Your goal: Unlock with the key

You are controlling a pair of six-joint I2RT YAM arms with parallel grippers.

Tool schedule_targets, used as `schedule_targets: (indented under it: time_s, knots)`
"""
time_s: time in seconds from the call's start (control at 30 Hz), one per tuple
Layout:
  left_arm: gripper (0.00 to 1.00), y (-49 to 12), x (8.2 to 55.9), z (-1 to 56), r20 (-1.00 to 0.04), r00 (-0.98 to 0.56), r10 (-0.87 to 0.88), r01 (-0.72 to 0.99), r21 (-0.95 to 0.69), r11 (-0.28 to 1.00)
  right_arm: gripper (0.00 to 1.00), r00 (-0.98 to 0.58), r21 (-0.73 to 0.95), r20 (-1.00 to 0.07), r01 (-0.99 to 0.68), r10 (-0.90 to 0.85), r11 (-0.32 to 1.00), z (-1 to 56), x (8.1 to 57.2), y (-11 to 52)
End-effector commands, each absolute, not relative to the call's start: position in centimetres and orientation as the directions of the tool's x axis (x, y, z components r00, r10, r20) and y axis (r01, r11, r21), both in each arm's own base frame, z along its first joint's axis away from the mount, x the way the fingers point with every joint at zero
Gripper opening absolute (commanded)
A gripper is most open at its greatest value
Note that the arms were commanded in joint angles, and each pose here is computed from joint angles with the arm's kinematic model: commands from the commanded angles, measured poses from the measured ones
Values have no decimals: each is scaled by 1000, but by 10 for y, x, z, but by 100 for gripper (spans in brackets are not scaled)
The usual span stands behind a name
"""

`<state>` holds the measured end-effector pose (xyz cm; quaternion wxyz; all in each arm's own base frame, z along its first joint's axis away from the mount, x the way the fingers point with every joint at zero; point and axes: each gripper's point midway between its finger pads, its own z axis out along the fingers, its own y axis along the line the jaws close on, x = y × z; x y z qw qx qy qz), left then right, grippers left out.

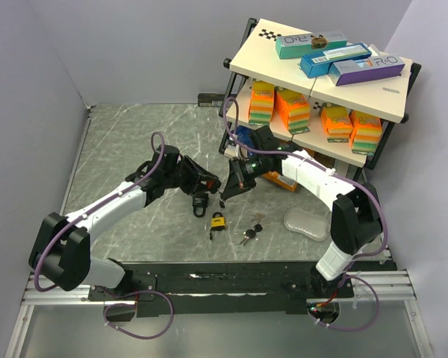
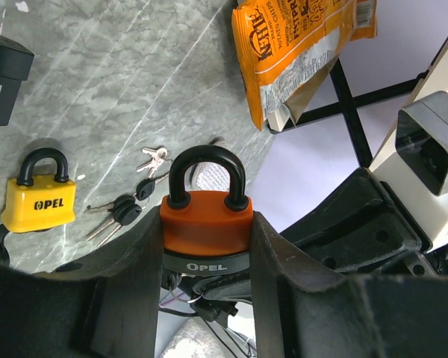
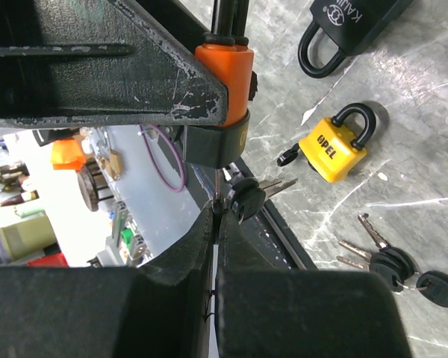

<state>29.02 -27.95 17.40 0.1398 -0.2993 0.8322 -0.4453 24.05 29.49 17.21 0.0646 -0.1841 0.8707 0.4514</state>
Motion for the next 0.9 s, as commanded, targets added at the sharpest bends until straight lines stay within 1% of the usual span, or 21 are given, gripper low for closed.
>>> schedule_targets:
  time_s: [0.0,0.33,0.43,0.67,0.87]
  knots:
    - [1,-300,282,206,32,-836,-548,-284,-879,382,0,-905,772,-354,-425,-237,473,192,260,306]
    - [1,-304,276,205,32,-845,-533,-277,-880,387,0,-902,745,-375,-430,-212,510,192,269,306]
    - [1,-306,277,210,21,-850,-527,-257,-889,378,0,-909,754,-365,-416,-203,508,192,273,309]
    - [1,-312,276,214,16,-866,-500,-232,-898,373,0,-906,746,-400,-412,-143,524,200,295,309]
    - [1,-316,276,213,18,-874,-486,-226,-900,372,0,-884,735,-457,-436,-96,519,208,313,308]
